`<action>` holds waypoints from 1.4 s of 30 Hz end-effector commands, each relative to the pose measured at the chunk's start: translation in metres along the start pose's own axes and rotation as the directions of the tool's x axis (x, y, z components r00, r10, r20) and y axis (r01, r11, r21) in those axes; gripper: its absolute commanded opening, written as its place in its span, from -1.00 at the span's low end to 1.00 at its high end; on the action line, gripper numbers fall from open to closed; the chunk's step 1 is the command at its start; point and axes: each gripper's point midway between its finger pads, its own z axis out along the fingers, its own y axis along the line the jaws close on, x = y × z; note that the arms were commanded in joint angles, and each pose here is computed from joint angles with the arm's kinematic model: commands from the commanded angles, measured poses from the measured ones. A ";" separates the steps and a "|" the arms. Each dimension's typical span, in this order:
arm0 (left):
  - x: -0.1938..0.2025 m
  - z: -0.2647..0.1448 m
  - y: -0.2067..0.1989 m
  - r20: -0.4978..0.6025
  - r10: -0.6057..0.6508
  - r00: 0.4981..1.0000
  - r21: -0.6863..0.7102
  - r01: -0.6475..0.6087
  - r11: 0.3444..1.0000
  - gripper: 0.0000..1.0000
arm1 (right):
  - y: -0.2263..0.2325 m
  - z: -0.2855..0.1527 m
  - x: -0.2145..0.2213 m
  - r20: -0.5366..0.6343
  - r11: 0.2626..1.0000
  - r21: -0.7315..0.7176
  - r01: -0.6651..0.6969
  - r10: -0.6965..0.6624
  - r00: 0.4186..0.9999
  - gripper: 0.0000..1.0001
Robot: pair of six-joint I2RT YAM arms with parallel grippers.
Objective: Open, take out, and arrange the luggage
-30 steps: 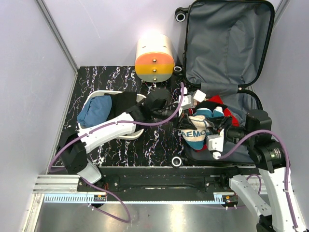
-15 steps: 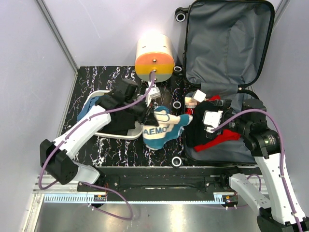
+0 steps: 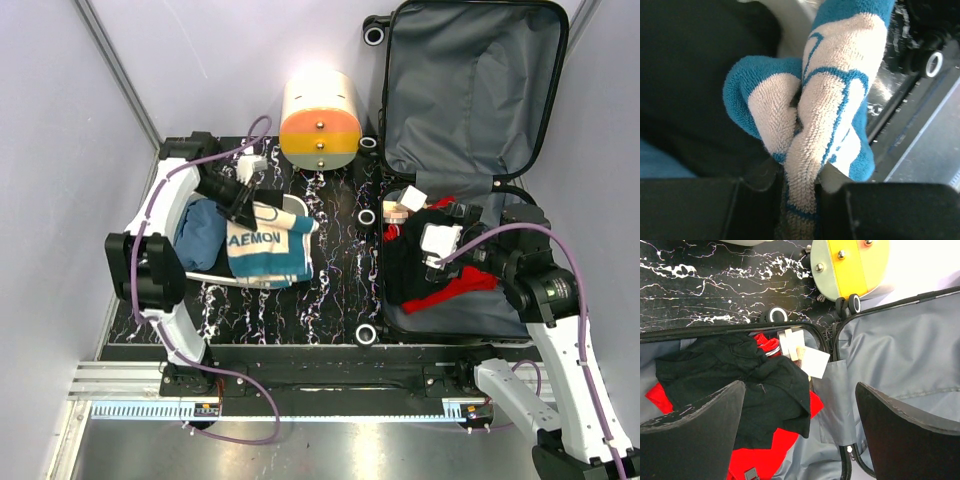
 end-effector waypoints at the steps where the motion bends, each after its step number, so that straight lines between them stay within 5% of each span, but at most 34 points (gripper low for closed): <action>1: 0.008 -0.016 0.055 -0.093 0.033 0.995 -0.124 -0.045 0.991 -0.91 | -0.004 0.001 -0.001 -0.006 1.000 0.008 -0.016 0.016 1.000 1.00; 3: 0.003 -0.011 0.083 -0.093 0.052 0.994 -0.174 -0.068 0.982 -0.86 | -0.003 0.001 0.004 -0.029 0.999 0.004 -0.036 0.036 0.999 0.99; 6: -0.002 -0.005 0.112 -0.097 0.053 0.994 -0.216 -0.073 0.974 -0.45 | 0.009 0.001 0.017 -0.102 0.992 -0.043 -0.119 0.114 0.988 1.00; 7: -0.004 -0.003 0.120 -0.098 0.045 0.994 -0.233 -0.067 0.970 -0.14 | 0.014 0.001 0.022 -0.132 0.986 -0.068 -0.153 0.144 0.981 0.99; 9: -0.017 -0.006 0.128 -0.064 0.056 0.996 -0.270 -0.071 0.960 0.04 | 0.025 0.000 0.035 -0.230 0.952 -0.085 -0.296 0.270 0.935 0.99; 11: -0.034 -0.018 0.129 -0.018 0.079 0.997 -0.311 -0.081 0.947 0.87 | 0.030 0.002 0.048 -0.325 0.916 -0.089 -0.390 0.343 0.881 1.00; 12: -0.041 -0.025 0.125 0.003 0.098 0.995 -0.319 -0.092 0.943 0.98 | 0.043 -0.002 0.053 -0.382 0.877 -0.101 -0.469 0.401 0.832 0.99; 17: -0.092 -0.092 0.078 0.158 0.261 0.952 -0.425 -0.173 0.889 0.98 | 0.078 0.002 0.070 -0.505 0.760 -0.125 -0.638 0.504 0.700 0.99; 21: -0.114 -0.129 0.025 0.290 0.367 0.884 -0.432 -0.221 0.875 0.98 | 0.063 0.014 0.081 -0.485 0.675 -0.025 -0.737 0.637 0.600 0.99; 23: -0.117 -0.139 0.003 0.353 0.375 0.857 -0.426 -0.209 0.880 0.98 | 0.046 0.022 0.090 -0.452 0.618 0.035 -0.786 0.711 0.539 1.00; 27: -0.119 -0.146 -0.025 0.449 0.360 0.818 -0.384 -0.187 0.904 0.98 | 0.014 0.037 0.115 -0.398 0.429 0.217 -0.877 0.859 0.321 0.95; 32: -0.107 -0.134 -0.033 0.508 0.295 0.810 -0.337 -0.128 0.933 0.98 | 0.022 0.060 0.121 -0.336 0.267 0.246 -0.932 0.925 0.176 0.85; 37: -0.090 -0.122 -0.036 0.515 0.237 0.824 -0.298 -0.087 0.951 0.98 | 0.021 0.079 0.147 -0.304 0.204 0.322 -0.924 0.947 0.103 0.88; 42: -0.087 -0.117 -0.038 0.530 0.192 0.826 -0.268 -0.051 0.962 0.98 | 0.039 0.096 0.166 -0.348 0.245 0.351 -0.904 0.930 0.118 0.86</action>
